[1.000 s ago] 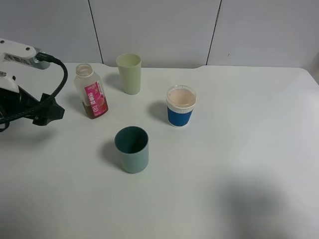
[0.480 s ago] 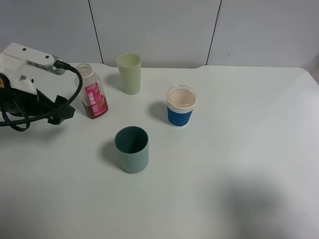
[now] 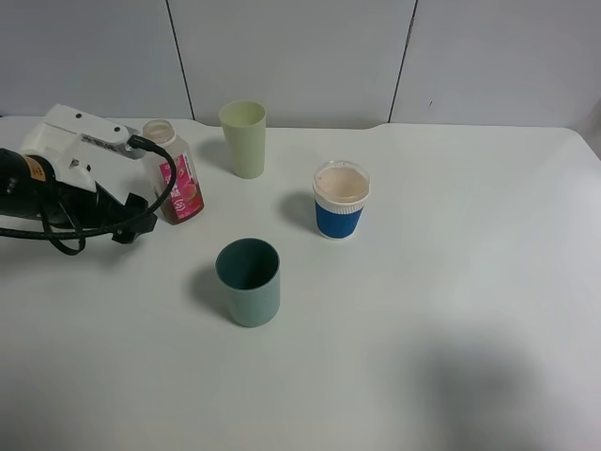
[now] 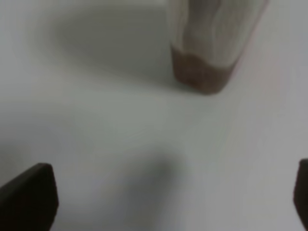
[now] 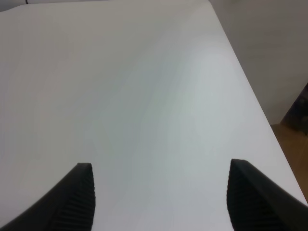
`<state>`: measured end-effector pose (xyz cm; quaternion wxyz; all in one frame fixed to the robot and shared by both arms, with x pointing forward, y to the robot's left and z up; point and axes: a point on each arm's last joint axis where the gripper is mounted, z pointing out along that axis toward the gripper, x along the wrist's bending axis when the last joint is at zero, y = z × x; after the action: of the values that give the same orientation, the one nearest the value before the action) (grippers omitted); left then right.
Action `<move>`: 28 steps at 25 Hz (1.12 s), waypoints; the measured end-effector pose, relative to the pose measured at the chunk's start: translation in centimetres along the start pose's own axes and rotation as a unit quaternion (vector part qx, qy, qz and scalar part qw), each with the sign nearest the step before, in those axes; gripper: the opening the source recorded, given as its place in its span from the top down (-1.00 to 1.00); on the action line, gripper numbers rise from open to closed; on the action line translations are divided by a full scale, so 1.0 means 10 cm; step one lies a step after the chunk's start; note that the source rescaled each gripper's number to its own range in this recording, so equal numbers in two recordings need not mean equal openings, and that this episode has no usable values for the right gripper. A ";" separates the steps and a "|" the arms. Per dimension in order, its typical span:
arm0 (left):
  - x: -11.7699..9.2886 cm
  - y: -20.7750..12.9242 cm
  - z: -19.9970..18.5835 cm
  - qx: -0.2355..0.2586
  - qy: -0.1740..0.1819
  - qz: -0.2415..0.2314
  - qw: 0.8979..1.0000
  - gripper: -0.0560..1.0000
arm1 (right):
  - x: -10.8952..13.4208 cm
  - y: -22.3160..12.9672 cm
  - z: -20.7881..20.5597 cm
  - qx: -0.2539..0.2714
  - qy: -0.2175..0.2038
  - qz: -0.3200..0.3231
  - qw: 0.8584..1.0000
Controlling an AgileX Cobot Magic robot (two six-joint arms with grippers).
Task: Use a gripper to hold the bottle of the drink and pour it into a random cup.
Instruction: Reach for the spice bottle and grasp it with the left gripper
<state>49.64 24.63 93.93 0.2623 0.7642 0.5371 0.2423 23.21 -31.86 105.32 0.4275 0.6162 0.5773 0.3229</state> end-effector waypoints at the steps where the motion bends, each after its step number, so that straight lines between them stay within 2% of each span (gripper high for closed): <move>1: 0.00 0.01 0.02 -0.006 0.000 0.002 1.000 -1.00 | 0.00 0.00 0.00 0.000 0.000 0.000 1.000; 8: -0.03 0.04 0.14 -0.042 -0.015 -0.003 0.999 -1.00 | 0.00 0.00 0.00 0.000 0.000 0.000 1.000; 15: -0.12 0.11 0.27 -0.106 -0.061 0.013 0.992 -1.00 | 0.00 0.00 0.00 0.000 0.000 0.000 1.000; 21: -0.16 0.06 0.43 -0.120 -0.082 0.024 0.989 -1.00 | 0.00 0.00 0.00 0.000 0.000 0.000 1.000; 28: -0.10 -0.01 0.60 -0.153 -0.099 0.033 0.983 -1.00 | 0.00 0.00 0.00 0.000 0.000 0.000 1.000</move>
<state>53.21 22.87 89.30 0.4199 0.7526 0.4395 0.2530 23.21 -31.86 105.32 0.4275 0.6162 0.5773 0.3229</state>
